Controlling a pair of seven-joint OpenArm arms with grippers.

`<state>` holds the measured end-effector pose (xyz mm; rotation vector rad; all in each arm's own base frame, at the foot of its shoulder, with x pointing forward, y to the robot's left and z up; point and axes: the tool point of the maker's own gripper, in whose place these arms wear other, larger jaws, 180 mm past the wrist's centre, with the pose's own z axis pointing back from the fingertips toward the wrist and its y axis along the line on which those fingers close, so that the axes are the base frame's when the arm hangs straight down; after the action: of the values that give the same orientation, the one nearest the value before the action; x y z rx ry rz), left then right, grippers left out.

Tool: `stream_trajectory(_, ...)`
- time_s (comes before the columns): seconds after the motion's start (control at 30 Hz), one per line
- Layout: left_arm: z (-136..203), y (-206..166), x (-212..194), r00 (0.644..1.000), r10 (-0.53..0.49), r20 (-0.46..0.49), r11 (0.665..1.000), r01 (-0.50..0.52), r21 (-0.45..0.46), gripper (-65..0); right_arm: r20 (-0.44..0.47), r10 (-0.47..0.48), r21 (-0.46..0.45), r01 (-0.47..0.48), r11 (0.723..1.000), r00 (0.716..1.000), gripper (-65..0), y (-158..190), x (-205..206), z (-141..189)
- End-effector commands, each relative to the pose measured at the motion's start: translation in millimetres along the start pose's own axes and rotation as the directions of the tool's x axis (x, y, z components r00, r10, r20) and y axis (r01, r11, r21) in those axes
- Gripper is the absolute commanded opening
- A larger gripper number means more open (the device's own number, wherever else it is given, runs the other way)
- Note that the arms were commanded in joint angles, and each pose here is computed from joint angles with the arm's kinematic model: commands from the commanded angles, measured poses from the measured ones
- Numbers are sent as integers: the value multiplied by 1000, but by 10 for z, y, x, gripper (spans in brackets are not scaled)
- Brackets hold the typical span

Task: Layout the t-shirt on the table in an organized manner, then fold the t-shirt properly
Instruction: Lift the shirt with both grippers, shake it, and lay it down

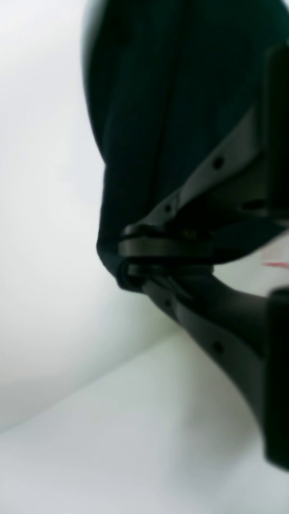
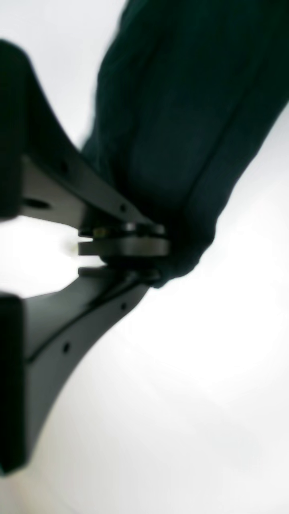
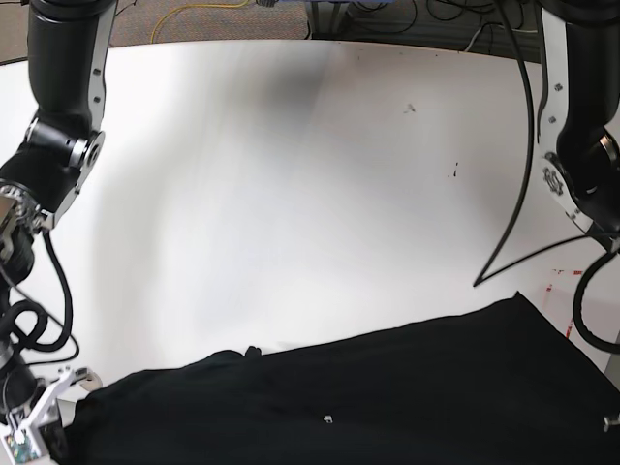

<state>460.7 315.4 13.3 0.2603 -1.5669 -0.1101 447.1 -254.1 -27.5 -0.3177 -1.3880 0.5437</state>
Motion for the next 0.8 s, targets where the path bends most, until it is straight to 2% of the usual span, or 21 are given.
stream_trajectory(0.0,104,-25,-14,999,-31,35,1000,31,5,-650,5,-13,-12,13,1000,1000,-650,47,-108,90)
stream_trajectory(0.1,163,-158,-414,998,-52,-46,998,51,-23,-650,-57,-43,22,45,999,997,-650,278,-445,123)
stream_trajectory(0.2,274,-400,-885,990,-54,-130,995,43,-88,-650,-130,-88,61,96,993,988,-650,585,-831,203)
stream_trajectory(0.47,823,-641,-1831,952,-59,-302,986,8,-169,-650,-307,-173,125,220,967,936,-650,1266,-1629,562)
stream_trajectory(0.63,1283,-652,-2437,889,-107,-445,979,15,-205,-650,-430,-197,182,298,937,881,-650,1762,-2072,849)
stream_trajectory(0.77,1656,-630,-2853,824,-144,-549,972,13,-234,-650,-513,-207,208,354,912,833,-650,2068,-2341,1088)
